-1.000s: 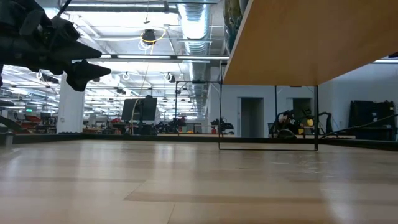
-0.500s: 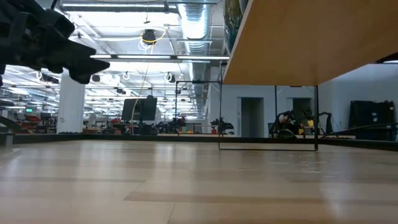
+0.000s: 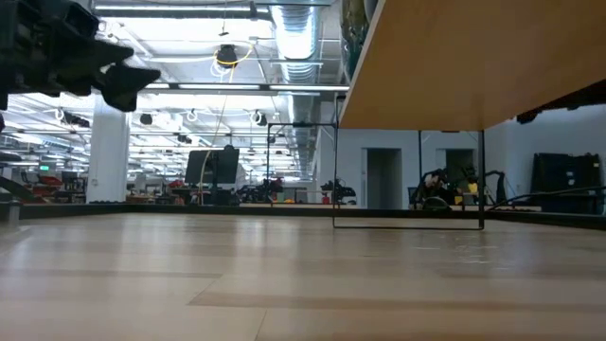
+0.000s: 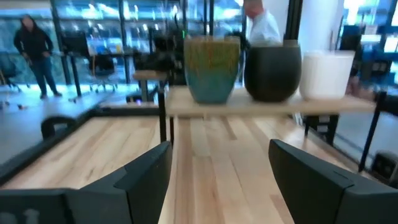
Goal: Stack small to large cups/mugs on shelf
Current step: Return to Home Position
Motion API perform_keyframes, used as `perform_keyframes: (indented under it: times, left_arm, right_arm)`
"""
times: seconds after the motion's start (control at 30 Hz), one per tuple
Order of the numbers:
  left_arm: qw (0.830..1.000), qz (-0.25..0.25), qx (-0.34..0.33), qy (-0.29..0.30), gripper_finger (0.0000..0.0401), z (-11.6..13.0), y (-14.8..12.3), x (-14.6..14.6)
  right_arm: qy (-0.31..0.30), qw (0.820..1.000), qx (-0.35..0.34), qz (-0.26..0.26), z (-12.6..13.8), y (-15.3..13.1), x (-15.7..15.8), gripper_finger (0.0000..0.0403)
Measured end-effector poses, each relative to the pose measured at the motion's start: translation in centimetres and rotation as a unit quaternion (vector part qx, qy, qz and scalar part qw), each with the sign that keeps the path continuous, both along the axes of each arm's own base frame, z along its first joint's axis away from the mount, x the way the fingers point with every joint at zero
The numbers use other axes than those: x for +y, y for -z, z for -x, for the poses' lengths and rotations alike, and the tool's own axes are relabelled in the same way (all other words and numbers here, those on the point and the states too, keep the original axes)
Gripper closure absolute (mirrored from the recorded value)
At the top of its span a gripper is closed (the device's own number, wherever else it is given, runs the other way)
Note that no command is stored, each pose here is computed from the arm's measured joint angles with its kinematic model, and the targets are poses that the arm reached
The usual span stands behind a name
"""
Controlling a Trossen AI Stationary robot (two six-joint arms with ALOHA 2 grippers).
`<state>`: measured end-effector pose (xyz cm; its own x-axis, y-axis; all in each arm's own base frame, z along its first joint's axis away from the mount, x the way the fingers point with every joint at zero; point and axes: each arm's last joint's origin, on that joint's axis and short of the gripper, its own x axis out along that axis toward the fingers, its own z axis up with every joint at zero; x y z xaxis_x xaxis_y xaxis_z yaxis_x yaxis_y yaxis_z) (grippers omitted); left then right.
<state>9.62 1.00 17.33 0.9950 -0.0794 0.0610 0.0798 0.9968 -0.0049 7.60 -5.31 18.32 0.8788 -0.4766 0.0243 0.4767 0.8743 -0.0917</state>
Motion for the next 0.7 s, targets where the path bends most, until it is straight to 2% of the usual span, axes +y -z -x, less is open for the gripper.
perform_keyframes:
  times: [0.1,0.27,0.43,0.7]
  left_arm:
    - [1.000,0.002,-0.009,0.004,0.0140,0.1,-0.2,0.0]
    - [1.000,0.002,-0.007,-0.003,0.0140,0.0,-0.1,0.0]
    - [1.000,-0.007,-0.008,0.000,0.0140,0.0,0.0,0.0]
    - [1.000,0.011,-0.005,-0.004,0.0140,0.0,0.0,0.0]
  right_arm:
    - [-0.005,1.000,0.001,-0.012,-0.1,1.1,-0.4,0.0221]
    - [0.001,1.000,-0.016,-0.005,0.0,1.3,-0.8,0.0221]
    - [0.026,1.000,-0.016,-0.007,0.3,1.3,-1.2,0.0219]
    - [0.076,0.997,-0.014,-0.009,0.7,1.4,-1.7,0.0220]
